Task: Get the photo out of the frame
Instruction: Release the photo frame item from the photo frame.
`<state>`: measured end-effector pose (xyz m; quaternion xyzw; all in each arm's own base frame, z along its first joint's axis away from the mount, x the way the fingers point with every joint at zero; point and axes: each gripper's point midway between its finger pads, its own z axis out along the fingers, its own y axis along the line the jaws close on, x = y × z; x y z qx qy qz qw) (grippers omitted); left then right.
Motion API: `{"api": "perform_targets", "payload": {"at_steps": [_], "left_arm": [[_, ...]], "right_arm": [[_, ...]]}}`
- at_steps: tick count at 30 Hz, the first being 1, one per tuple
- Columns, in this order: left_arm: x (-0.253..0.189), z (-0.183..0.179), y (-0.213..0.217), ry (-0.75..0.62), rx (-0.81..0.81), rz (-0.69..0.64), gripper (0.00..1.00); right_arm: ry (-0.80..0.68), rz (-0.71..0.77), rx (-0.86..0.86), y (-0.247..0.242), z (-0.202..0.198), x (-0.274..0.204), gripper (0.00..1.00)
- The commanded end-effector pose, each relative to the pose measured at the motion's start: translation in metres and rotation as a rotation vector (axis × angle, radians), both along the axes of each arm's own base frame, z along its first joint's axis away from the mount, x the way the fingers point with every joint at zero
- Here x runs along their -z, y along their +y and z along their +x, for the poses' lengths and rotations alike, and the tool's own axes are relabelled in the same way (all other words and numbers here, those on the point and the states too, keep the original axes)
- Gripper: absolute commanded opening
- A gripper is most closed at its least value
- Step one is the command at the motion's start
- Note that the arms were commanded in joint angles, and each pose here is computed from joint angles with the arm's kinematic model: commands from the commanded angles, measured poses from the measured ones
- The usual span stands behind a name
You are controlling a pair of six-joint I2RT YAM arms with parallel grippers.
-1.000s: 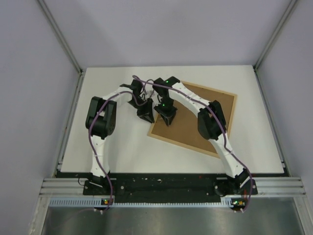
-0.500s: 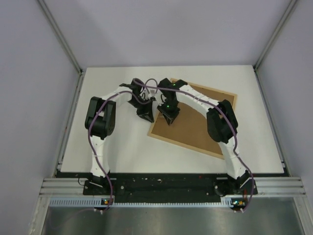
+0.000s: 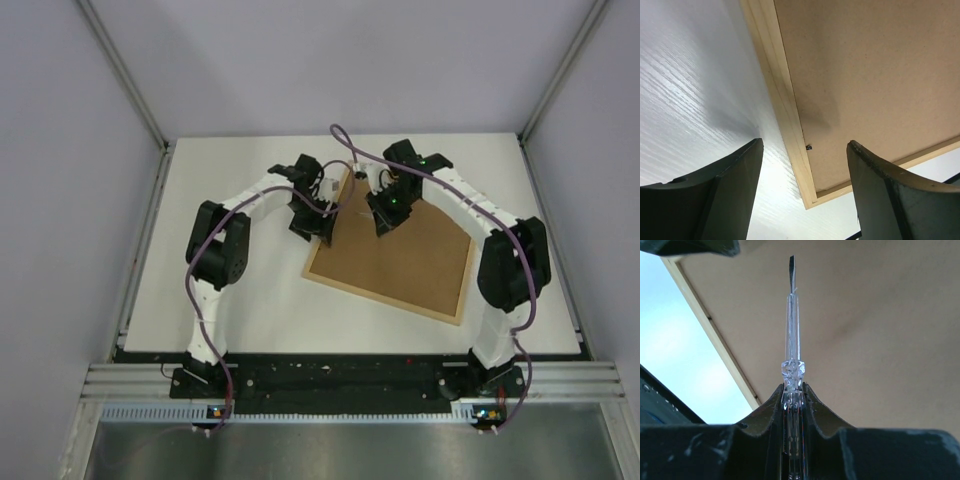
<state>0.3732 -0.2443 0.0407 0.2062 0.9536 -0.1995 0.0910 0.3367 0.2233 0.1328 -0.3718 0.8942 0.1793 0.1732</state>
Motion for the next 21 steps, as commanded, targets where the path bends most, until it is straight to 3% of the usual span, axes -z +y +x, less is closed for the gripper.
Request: {"api": "perform_targets", "payload": {"at_steps": [1, 12, 21], "left_arm": [[-0.018, 0.002, 0.005, -0.08, 0.03, 0.083, 0.74], [0.001, -0.013, 0.007, -0.103, 0.086, 0.246, 0.71], [0.007, -0.017, 0.013, -0.09, 0.062, 0.304, 0.58]], "right_arm": [[-0.055, 0.067, 0.002, -0.007, -0.001, -0.015, 0.0], [-0.02, 0.084, 0.007, -0.016, -0.009, 0.007, 0.0], [-0.027, 0.106, 0.003, -0.016, -0.01, 0.007, 0.0]]}}
